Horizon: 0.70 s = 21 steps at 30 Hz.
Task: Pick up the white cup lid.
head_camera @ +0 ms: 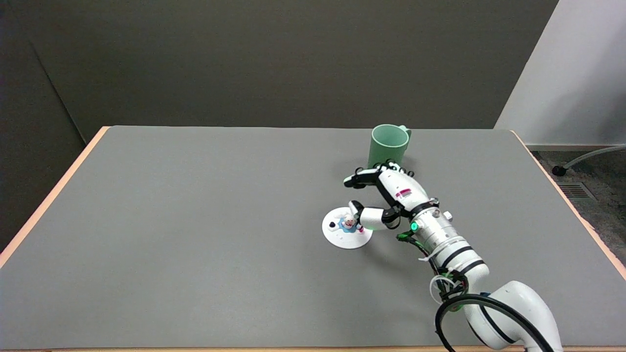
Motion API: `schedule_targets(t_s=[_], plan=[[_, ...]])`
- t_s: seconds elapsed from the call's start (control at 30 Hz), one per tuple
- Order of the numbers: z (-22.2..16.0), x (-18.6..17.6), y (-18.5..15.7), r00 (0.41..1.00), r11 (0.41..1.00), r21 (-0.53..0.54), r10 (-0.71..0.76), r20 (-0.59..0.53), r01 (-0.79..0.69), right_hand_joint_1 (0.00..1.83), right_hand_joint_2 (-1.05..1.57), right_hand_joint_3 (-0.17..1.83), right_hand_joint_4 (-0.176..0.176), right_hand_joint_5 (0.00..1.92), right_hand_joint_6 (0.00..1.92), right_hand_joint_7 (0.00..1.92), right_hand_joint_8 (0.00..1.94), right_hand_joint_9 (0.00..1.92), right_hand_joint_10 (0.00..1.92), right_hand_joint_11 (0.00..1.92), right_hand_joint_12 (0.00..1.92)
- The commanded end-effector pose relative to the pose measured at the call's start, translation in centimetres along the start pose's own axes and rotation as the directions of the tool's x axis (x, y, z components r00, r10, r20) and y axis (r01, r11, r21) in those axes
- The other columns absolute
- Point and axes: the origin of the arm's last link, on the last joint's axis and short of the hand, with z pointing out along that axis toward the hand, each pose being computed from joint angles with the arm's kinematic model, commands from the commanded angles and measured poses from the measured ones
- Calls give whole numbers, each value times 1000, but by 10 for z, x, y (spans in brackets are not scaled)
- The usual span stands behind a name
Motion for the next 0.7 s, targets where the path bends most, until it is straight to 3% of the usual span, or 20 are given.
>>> schedule_targets(t_s=[0.03,0.37,0.4,0.47,0.53,0.7], plan=[[-11,-27,4,995,1000,-30,-4,95,7,893,824,718,17,776,227,811,208,249,945,-1,1142],[-15,-29,6,994,999,-40,-4,106,8,900,815,730,14,768,218,803,197,215,942,-1,1135],[-15,-30,6,994,999,-39,-3,107,8,883,778,806,13,760,232,796,204,231,910,-1,1163],[-14,-31,5,994,999,-36,-3,109,7,903,810,736,12,764,212,795,188,226,923,-1,1130],[-14,-32,5,994,999,-37,-2,113,6,872,748,865,13,755,232,786,207,250,871,-1,1178],[-14,-35,6,993,999,-41,-1,120,6,881,756,850,13,755,224,779,203,252,866,-1,1167]])
